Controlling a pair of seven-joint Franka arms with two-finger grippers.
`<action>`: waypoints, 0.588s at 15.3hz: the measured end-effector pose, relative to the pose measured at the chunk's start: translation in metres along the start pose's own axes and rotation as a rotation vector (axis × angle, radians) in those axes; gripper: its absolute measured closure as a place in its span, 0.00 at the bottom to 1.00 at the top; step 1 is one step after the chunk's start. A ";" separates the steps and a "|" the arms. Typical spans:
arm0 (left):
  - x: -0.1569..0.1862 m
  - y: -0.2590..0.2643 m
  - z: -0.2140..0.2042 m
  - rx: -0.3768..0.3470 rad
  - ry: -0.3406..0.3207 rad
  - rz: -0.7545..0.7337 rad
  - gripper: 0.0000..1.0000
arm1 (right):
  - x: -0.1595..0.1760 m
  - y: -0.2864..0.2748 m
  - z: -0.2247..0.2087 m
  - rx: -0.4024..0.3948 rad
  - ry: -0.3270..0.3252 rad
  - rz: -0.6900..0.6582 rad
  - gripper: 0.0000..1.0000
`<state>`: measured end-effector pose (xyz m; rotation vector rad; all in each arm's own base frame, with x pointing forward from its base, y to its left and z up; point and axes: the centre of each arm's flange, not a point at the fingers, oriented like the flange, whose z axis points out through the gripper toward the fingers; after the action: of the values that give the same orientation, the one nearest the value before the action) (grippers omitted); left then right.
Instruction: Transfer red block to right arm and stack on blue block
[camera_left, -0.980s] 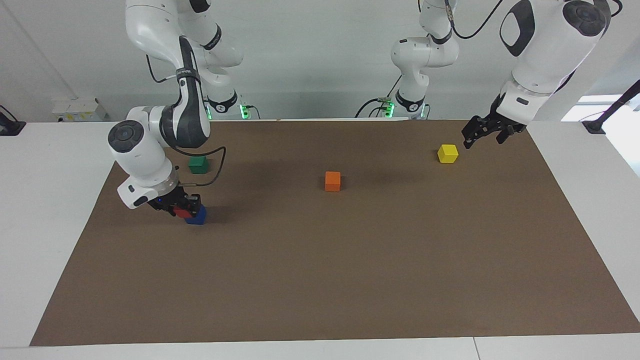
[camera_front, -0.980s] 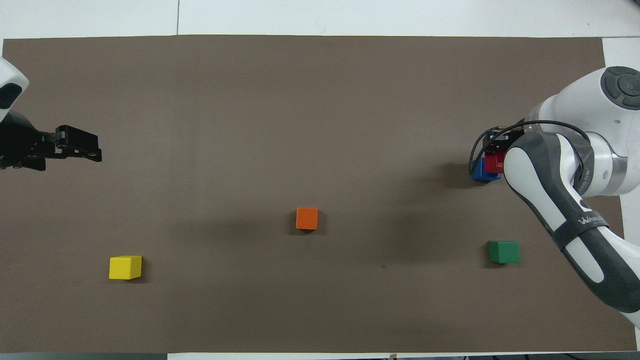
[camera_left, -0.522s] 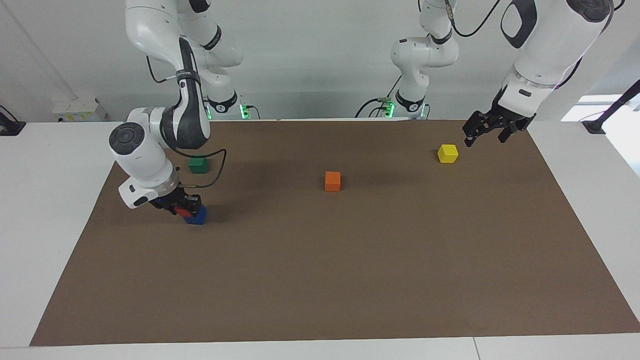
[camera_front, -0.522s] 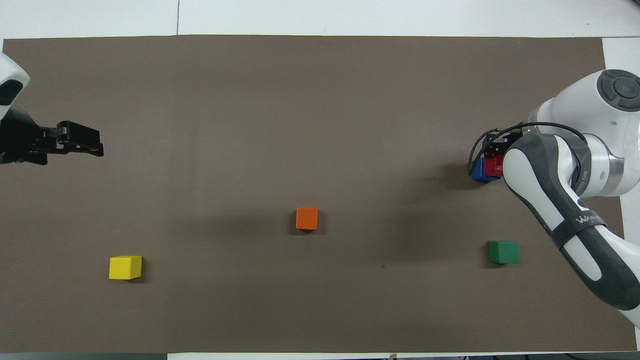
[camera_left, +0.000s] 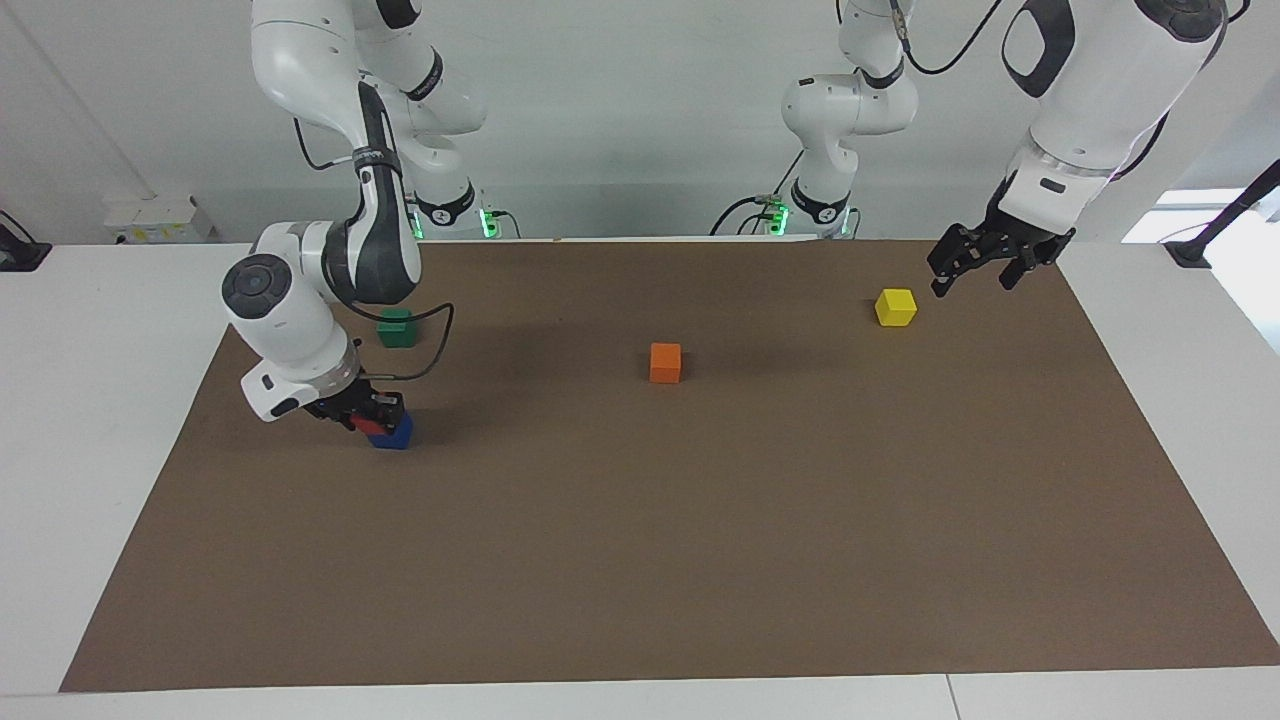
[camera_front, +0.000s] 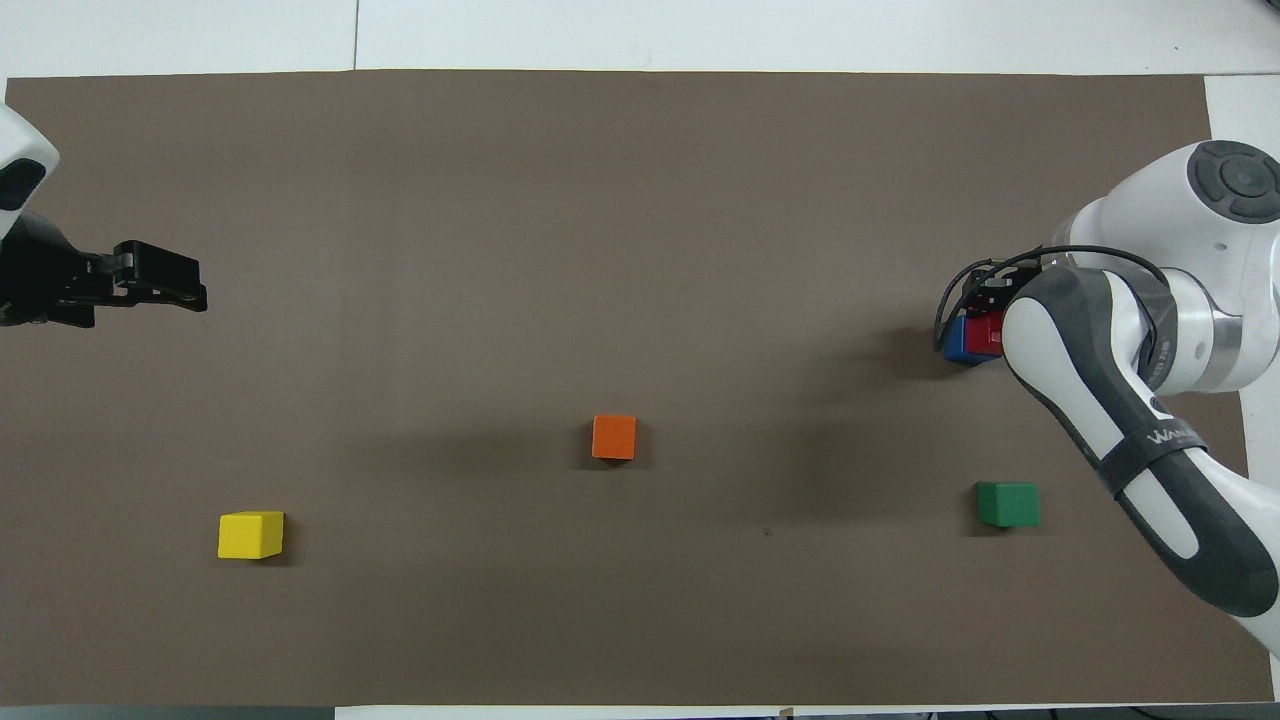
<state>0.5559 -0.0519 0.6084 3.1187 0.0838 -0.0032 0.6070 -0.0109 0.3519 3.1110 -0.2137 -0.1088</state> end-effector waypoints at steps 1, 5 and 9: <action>0.000 0.000 0.000 0.000 0.000 0.000 0.00 | 0.000 0.000 0.000 0.000 0.000 0.000 0.42; 0.001 -0.005 0.000 0.000 0.000 -0.009 0.00 | 0.000 0.000 0.000 0.000 0.000 0.000 0.42; 0.001 -0.007 0.000 0.000 0.000 -0.012 0.00 | 0.000 0.000 0.000 0.000 0.000 0.000 0.42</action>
<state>0.5565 -0.0454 0.6084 3.1181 0.1022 -0.0028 0.6070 -0.0106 0.3519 3.1111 -0.2130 -0.1089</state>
